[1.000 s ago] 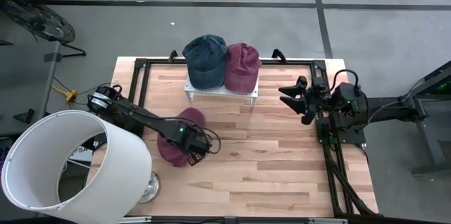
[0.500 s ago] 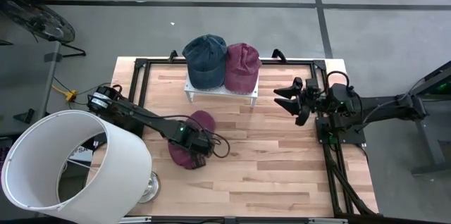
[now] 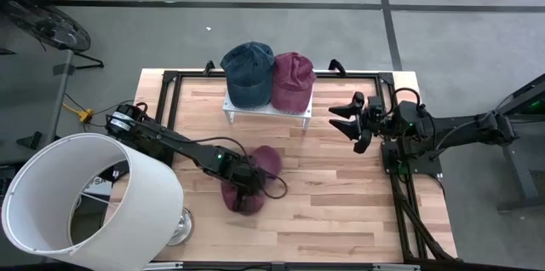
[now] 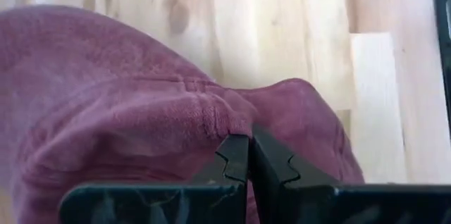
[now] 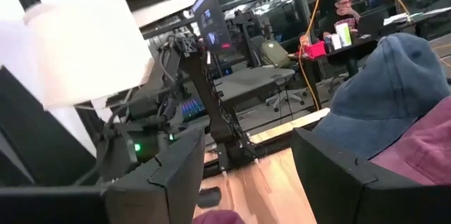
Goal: Pick & Place hat
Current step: Stack the dark red on top of the dark red cap on the shelf
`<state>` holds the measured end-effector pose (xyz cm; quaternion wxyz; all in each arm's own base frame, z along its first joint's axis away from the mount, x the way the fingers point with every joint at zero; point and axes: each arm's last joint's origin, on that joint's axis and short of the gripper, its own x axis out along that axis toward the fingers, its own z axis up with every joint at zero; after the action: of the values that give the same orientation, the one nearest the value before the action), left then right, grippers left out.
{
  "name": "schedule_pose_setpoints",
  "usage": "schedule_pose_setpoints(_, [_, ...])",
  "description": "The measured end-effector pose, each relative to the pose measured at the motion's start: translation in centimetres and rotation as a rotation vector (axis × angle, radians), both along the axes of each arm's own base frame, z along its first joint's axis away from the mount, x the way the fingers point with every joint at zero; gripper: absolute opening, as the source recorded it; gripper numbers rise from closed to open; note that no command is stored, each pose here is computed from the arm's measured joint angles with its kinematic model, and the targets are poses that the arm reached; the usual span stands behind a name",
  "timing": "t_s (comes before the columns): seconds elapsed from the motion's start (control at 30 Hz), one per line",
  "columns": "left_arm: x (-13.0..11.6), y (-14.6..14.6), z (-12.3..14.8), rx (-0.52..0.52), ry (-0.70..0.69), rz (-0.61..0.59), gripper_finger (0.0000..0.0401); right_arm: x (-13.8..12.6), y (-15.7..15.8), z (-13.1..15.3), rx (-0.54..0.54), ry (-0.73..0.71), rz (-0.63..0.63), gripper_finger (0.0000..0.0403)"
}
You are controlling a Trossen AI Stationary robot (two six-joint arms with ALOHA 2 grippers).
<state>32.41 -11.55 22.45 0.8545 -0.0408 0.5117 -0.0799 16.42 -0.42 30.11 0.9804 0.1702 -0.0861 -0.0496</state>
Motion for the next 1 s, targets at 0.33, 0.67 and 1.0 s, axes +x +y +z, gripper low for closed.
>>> schedule_pose_setpoints(0.33, [0.1, 0.0, 0.1, 0.256, -0.103, -0.432, 0.0000, 0.2, 0.2, -1.2, -0.067, 0.130, 0.077, 0.0206])
schedule_pose_setpoints(0.67, [-0.6, -1.5, 0.0, 0.442, -0.143, -0.711, 0.0000, 3.1, 1.0, -5.0, -0.133, 0.399, 0.239, 0.0206])
schedule_pose_setpoints(1.0, [-2.4, -2.9, -0.6, 0.485, -0.031, -0.807, 0.0000, 8.0, 3.2, -9.5, -0.404, 0.573, 0.342, 0.0206])
